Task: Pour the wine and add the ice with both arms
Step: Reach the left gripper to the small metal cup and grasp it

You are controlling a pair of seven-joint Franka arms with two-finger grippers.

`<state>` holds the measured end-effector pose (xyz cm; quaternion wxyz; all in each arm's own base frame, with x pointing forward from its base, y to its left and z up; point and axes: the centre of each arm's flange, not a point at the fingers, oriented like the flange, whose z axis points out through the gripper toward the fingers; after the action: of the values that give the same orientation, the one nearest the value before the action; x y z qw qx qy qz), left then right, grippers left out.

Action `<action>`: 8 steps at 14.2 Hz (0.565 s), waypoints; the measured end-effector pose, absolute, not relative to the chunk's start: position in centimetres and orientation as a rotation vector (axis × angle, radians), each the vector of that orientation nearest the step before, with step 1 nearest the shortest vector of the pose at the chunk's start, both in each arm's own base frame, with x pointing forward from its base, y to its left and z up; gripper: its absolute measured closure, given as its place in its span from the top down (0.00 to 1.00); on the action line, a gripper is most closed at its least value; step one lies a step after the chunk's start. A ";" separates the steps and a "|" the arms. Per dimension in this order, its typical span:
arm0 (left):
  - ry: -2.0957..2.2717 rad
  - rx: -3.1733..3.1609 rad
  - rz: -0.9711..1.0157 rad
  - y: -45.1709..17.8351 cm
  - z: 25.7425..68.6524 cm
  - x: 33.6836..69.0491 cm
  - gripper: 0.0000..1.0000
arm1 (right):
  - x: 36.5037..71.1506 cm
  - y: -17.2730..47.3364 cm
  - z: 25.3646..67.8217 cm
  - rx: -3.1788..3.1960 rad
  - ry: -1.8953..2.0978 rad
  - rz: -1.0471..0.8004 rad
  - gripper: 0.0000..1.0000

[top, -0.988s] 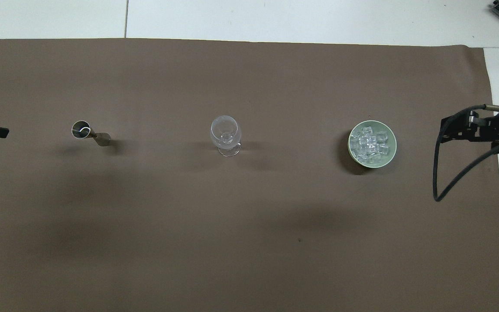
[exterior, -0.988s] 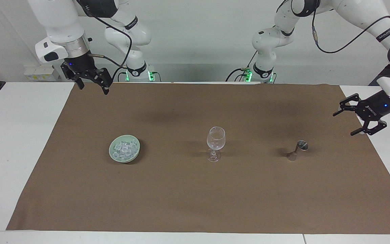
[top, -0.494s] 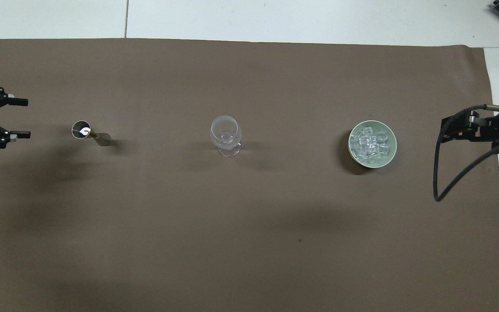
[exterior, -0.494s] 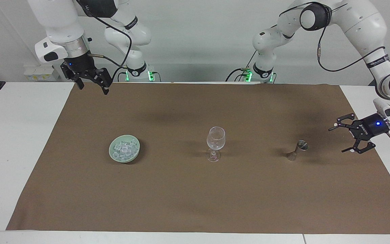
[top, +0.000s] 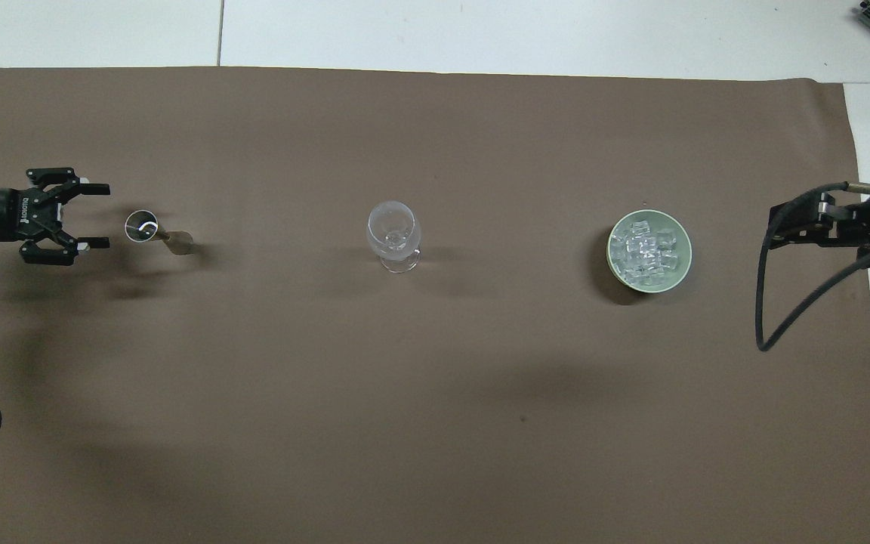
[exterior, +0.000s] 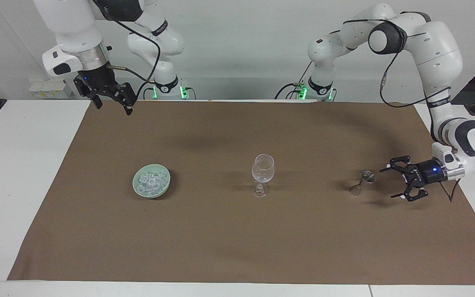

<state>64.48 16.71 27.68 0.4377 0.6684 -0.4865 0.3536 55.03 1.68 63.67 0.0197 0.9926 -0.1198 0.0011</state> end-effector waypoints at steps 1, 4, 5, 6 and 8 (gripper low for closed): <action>-1.191 1.630 0.903 16.4 26.5 64.5 1.00 | 55.0 1.7 63.7 3.080 -0.372 0.004 1.00; -1.162 1.522 0.967 14.9 23.5 64.4 1.00 | 55.0 1.7 63.7 3.080 -0.372 0.004 1.00; -1.163 1.495 0.988 14.5 22.9 64.5 1.00 | 55.0 1.7 63.7 3.080 -0.372 0.004 1.00; -1.173 1.466 1.019 14.1 22.7 64.6 1.00 | 55.0 1.7 63.7 3.080 -0.372 0.004 1.00; -1.191 1.406 1.078 13.2 22.4 64.7 1.00 | 55.0 1.7 63.7 3.080 -0.372 0.004 1.00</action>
<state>64.71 13.16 22.38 0.4825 0.5768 -0.4885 0.4425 55.03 1.67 63.67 0.0197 0.9926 -0.1199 0.0012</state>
